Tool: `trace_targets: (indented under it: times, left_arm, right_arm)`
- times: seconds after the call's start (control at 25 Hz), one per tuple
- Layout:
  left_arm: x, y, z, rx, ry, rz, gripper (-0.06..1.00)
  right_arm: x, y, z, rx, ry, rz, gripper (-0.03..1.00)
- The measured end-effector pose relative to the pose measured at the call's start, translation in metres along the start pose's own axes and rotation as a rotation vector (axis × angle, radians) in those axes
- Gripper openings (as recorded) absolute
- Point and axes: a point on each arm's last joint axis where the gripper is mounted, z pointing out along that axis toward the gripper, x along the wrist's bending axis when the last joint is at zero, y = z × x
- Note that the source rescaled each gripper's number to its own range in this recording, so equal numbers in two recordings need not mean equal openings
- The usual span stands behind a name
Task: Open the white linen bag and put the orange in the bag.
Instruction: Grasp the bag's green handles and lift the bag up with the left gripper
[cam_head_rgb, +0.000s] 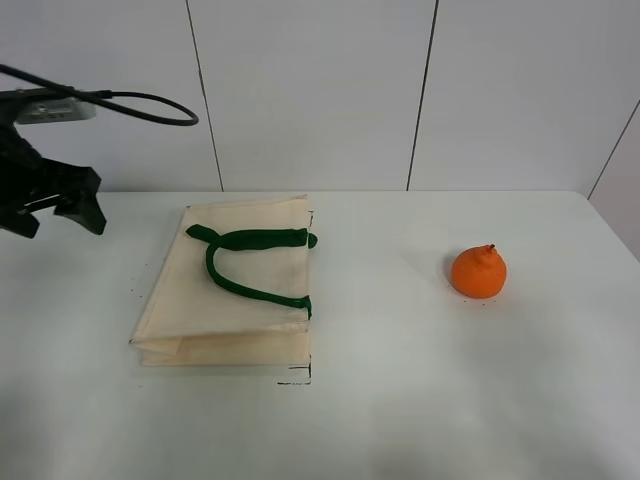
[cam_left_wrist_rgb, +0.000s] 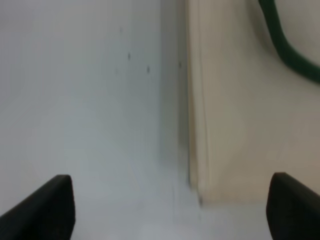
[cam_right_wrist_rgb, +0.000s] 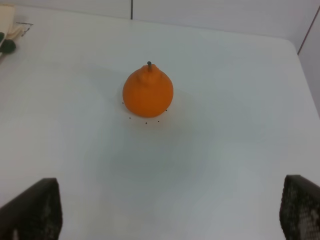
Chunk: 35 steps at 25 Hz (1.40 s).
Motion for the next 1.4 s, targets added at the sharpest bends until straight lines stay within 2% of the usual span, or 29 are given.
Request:
trace_targets:
  times: [0.12,0.24,0.56,0.68,1.04,1.4]
  left_arm:
    - [0.000,0.036,0.031,0.046,0.000,-0.042,1.00]
    - [-0.011,0.058,0.059,0.097,-0.002,-0.077,1.00]
    - [-0.093,0.079,0.108,0.143,-0.040,-0.018,1.00]
    - [-0.112,0.078,0.125,0.151,-0.049,0.004,1.00]
    - [-0.115,0.072,0.174,0.196,-0.002,-0.004,1.00]
    - [-0.115,0.069,0.199,0.207,0.006,-0.001,0.97]
  right_arm:
    - [0.000,0.000,0.000,0.000,0.000,0.000,1.00]
    - [0.000,0.000,0.000,0.000,0.000,0.000,1.00]
    - [0.000,0.000,0.000,0.000,0.000,0.000,1.00]
    - [0.000,0.000,0.000,0.000,0.000,0.000,1.00]
    - [0.000,0.000,0.000,0.000,0.000,0.000,1.00]
    - [0.000,0.000,0.000,0.000,0.000,0.000,1.00]
